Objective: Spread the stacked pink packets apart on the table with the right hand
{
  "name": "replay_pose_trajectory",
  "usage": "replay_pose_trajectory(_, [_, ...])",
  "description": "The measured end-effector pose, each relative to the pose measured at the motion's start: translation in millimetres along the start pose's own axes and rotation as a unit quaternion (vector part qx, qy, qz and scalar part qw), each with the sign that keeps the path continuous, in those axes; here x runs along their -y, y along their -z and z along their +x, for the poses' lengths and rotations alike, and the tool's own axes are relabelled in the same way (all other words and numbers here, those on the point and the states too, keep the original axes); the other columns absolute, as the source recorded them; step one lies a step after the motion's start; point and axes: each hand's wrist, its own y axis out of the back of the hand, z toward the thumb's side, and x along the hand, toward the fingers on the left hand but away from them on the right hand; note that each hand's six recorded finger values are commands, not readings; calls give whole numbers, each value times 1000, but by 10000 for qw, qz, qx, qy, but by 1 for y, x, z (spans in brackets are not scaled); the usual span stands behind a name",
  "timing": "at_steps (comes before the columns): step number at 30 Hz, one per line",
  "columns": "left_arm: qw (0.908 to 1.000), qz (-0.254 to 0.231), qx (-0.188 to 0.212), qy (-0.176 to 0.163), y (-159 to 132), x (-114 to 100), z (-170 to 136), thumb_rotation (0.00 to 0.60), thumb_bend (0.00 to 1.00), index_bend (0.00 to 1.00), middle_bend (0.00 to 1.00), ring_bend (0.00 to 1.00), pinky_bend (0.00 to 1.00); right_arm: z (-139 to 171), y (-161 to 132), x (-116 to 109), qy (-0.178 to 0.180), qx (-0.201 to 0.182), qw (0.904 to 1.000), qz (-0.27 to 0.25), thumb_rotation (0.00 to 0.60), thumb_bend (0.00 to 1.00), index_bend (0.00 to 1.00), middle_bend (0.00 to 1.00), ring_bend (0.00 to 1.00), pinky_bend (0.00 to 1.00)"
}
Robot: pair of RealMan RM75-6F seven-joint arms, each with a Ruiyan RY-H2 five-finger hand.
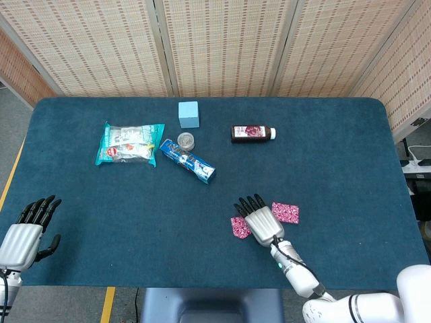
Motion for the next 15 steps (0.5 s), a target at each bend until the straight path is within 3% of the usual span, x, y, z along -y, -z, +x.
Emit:
replay_pose_trajectory(7, [10000, 14, 25, 5, -2, 0, 0, 600, 434, 0, 0, 0, 109, 17, 45, -4, 31, 510, 9987, -94, 600, 232, 0, 12, 0, 0])
replay_pose_trajectory(15, [10000, 45, 63, 24, -4, 2, -1, 600, 435, 0, 0, 0, 109, 24, 91, 22, -531, 985, 9929, -410, 600, 231, 0, 10, 0, 0])
